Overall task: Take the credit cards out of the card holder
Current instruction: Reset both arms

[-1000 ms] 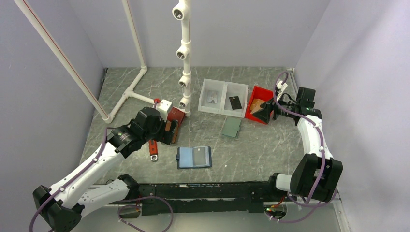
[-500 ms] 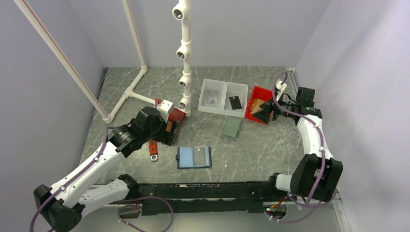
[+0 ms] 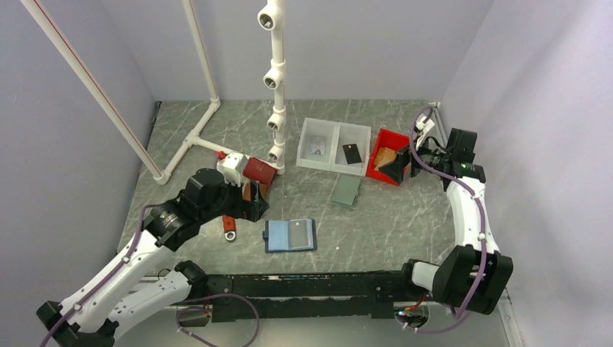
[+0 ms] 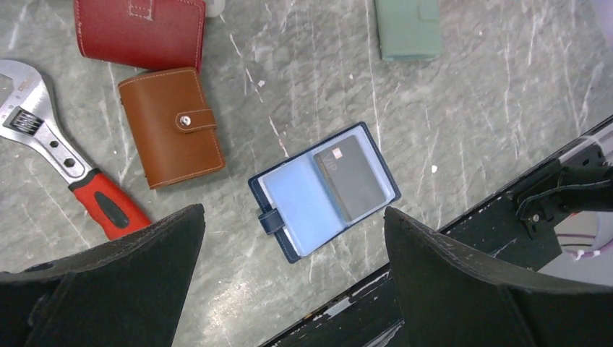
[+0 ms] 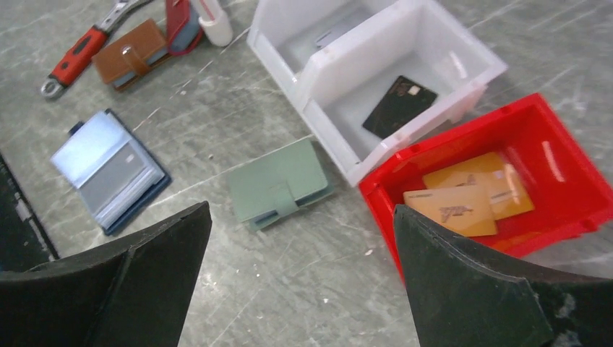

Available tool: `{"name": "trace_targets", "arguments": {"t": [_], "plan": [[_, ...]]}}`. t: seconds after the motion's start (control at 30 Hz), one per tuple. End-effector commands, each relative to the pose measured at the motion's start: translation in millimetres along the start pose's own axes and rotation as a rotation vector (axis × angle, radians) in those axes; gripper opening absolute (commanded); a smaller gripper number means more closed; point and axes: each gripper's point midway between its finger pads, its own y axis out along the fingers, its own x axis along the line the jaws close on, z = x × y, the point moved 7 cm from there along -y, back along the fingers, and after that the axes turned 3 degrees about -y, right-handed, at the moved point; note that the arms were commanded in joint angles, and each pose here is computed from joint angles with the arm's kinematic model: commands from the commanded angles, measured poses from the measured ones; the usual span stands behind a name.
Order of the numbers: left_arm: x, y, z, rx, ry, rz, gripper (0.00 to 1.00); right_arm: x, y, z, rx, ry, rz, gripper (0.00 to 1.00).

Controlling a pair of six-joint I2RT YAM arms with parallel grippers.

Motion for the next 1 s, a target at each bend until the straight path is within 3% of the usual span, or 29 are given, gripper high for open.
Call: {"name": "trace_targets", "arguments": {"t": [0.0,0.2,0.33,0.57,0.97], "plan": [[-3.3,-12.8,-21.7,-0.097,-0.033,-0.023,0.99,-11.4,-17.4,-36.2,-0.081,-0.017,0.161,1.00],[4.3,-14.9,-43.5,-0.122,0.057,-0.131,0.99,-30.5,-46.1,-60.2,-0.182,0.235,0.469,1.00],[16.7,-15.6,-59.5,-0.169,0.131,-0.221,0.99,-24.6,-61.4,-69.9,-0.257,0.212,0.563,1.00],[33.8,-7.0,-60.5,-0.228,0.179,-0.262,0.99,-25.8,-65.1,-73.5,-0.328,0.363,0.600,1.00],[45.0,-8.7,-45.2,-0.206,0.158,-0.247,0.99,-28.7,-62.7,-69.6,-0.344,0.374,0.556,1.00]]}}
